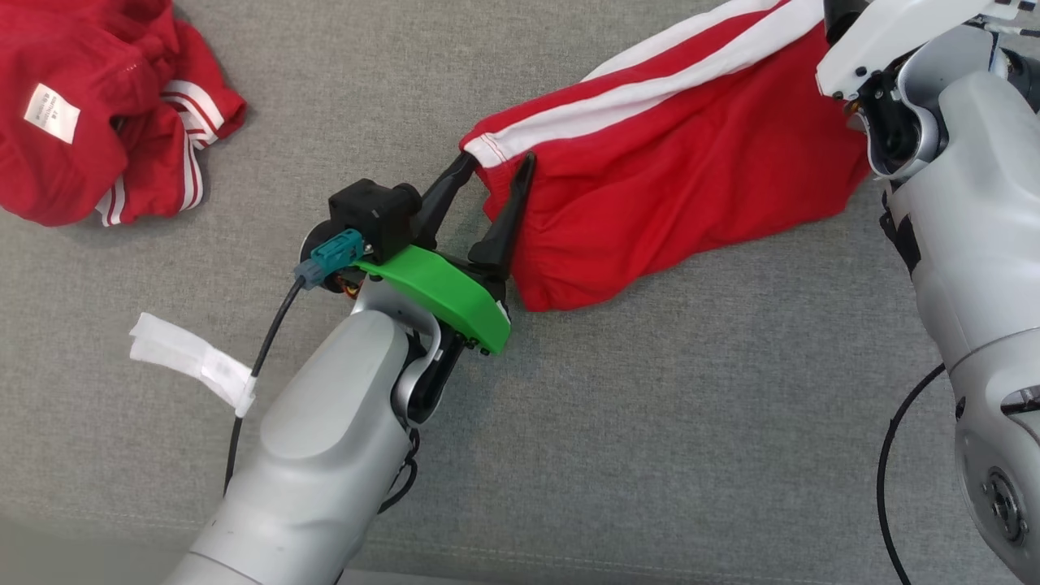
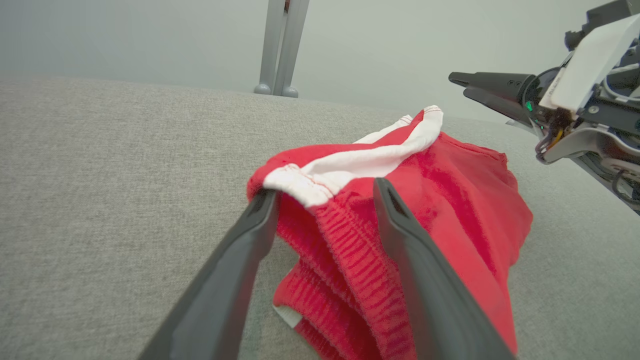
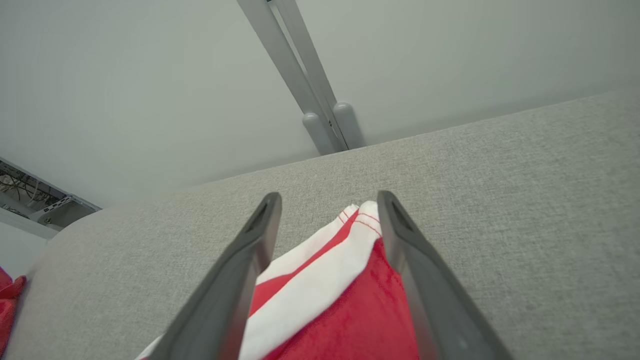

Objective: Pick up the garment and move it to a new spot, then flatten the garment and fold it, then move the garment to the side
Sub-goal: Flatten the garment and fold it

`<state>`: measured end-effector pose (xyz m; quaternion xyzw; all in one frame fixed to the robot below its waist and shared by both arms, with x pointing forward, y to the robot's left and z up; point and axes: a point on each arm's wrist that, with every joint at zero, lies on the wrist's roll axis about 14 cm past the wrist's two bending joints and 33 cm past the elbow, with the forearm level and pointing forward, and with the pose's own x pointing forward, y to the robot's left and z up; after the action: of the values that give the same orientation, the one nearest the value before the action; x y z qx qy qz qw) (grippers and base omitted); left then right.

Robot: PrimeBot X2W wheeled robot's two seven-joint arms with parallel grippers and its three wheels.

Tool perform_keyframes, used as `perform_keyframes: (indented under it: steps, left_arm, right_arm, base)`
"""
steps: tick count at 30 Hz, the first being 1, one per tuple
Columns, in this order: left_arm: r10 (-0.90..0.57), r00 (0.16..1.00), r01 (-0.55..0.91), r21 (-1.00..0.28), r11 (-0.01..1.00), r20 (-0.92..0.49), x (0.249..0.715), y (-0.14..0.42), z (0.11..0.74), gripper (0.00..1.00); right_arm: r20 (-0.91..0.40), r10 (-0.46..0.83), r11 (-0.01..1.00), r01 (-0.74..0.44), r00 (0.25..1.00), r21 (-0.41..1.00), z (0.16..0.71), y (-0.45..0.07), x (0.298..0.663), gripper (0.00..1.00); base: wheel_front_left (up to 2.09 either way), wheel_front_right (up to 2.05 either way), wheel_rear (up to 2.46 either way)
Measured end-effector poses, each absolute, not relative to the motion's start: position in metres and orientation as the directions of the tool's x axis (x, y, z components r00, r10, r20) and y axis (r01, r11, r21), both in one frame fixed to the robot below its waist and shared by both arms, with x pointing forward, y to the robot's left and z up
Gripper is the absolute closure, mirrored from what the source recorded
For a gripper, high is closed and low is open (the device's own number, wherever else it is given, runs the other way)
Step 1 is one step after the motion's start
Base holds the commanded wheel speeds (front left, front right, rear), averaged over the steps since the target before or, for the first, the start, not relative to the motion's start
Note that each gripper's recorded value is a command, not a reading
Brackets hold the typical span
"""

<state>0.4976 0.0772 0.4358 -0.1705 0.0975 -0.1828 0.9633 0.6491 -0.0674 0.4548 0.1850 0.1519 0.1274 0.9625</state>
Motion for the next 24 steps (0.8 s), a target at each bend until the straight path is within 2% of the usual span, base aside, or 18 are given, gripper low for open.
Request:
perform_keyframes:
  steps: [4,13,17,24]
  left_arm:
    - [-0.364,0.925,0.309,-0.342,0.888,-0.109,0.492,0.084,0.443,0.0]
    - [-0.189,0.98,0.157,-0.335,0.929,-0.067,0.456,0.14,0.452,0.0]
    - [-0.079,0.997,0.071,-0.304,0.95,-0.014,0.445,0.176,0.468,0.0]
    - [0.079,0.996,-0.068,-0.235,0.969,0.037,0.428,0.226,0.484,0.0]
  right_arm:
    - [-0.266,0.327,0.919,-0.239,0.907,0.315,0.447,-0.068,0.631,0.0]
    - [-0.325,0.273,0.953,-0.209,0.906,0.219,0.434,-0.119,0.599,0.0]
    - [-0.355,0.251,0.96,-0.185,0.901,0.21,0.424,-0.131,0.595,0.0]
    - [-0.405,0.262,0.957,-0.183,0.876,0.224,0.4,-0.12,0.592,0.0]
  base:
    - [0.0,0.0,0.0]
    - [0.0,0.0,0.0]
    - [0.0,0.0,0.0]
    - [0.0,0.0,0.0]
